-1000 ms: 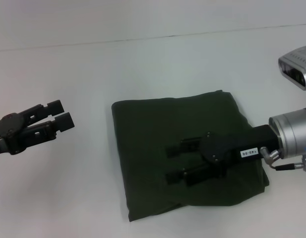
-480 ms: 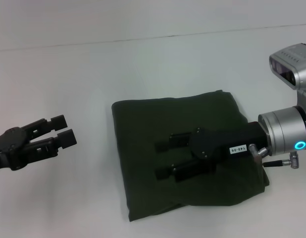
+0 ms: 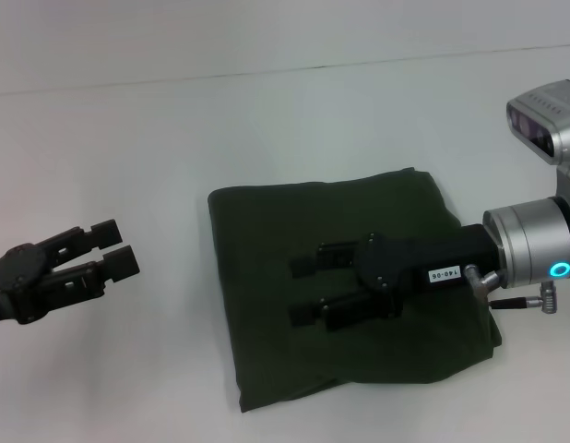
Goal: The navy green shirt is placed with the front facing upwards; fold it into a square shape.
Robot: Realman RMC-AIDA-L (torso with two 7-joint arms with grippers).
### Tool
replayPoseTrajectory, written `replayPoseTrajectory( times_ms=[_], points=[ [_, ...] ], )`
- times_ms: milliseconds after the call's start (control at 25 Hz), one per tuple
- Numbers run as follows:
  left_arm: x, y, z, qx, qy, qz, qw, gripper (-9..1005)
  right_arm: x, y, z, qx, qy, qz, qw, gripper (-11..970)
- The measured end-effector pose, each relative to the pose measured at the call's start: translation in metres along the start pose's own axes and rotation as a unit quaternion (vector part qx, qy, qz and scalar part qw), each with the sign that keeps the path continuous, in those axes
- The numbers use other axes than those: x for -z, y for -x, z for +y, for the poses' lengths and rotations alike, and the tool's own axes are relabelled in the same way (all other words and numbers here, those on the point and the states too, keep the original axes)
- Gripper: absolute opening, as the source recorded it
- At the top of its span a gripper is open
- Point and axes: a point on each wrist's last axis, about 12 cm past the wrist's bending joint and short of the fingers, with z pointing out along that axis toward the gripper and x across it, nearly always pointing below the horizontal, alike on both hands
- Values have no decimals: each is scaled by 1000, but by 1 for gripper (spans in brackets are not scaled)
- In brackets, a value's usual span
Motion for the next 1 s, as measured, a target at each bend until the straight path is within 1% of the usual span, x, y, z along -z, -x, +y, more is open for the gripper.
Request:
replayPoseTrajectory(
  times_ms=[1000],
  points=[
    [1,0,0,-1,1,-1,1000,963,-1,-1,0,-4,0,-8,1000,915]
  ],
)
